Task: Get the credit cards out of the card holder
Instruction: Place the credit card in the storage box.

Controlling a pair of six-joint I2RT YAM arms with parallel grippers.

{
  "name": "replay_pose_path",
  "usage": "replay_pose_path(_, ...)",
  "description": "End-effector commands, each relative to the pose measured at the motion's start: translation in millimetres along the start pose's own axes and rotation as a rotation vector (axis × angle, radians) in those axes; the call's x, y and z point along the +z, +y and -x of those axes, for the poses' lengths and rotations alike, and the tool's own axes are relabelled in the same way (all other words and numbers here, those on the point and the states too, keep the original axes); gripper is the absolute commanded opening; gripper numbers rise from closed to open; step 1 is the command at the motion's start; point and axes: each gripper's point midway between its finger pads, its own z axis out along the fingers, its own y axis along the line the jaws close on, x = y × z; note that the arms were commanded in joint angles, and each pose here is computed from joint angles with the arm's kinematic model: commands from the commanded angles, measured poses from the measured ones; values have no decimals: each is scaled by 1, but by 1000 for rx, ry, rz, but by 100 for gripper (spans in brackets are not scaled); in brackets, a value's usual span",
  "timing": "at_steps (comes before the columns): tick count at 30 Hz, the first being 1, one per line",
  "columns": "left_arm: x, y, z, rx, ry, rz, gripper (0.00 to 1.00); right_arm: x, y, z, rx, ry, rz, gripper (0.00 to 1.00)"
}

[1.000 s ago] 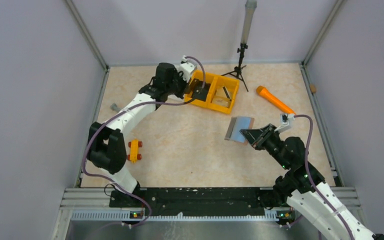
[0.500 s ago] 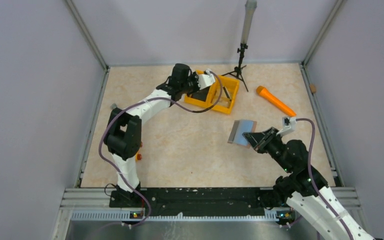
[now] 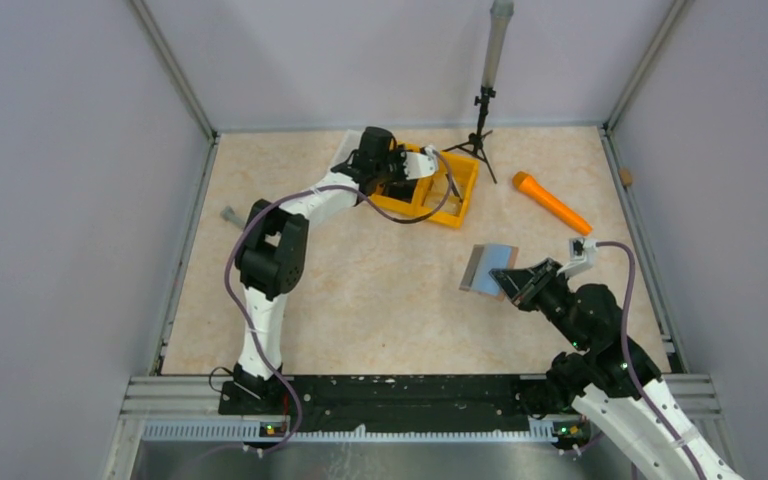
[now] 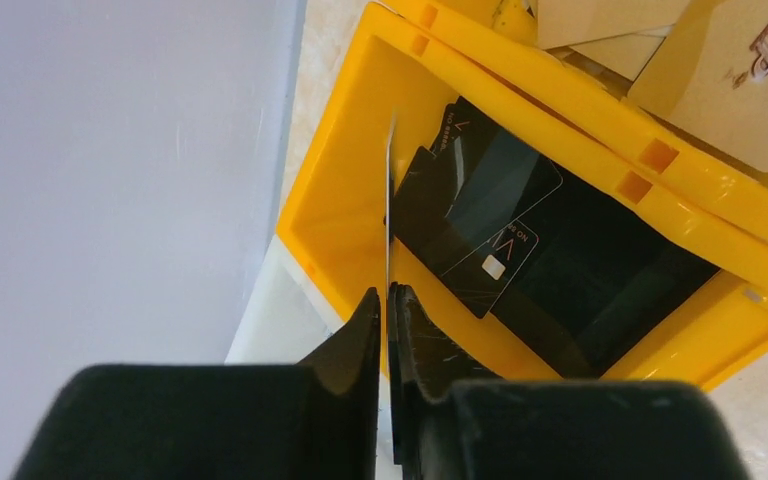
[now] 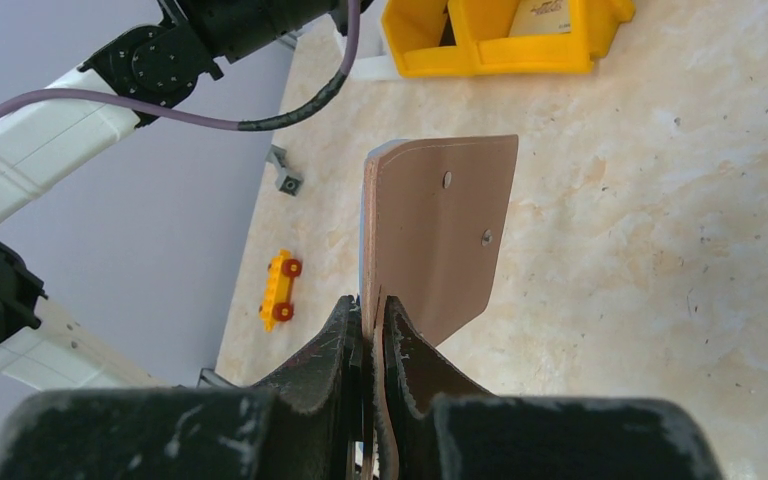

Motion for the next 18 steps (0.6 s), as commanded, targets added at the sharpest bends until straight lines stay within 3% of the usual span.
replay_pose_path(1,7,16,10,80,-16,54,20,-7,21,22,3,-68,56,0)
replay_pose_path(7,-6,17,12,27,-4,61,44,-5,20,17,24,-53,59,0)
replay_pose_path(15,-77,25,47,-155,-107,101,59,1,22,10,52,-31,85,0)
replay_pose_path(18,-106,18,61,-303,-153,87,70,4,27,10,52,-25,105,0)
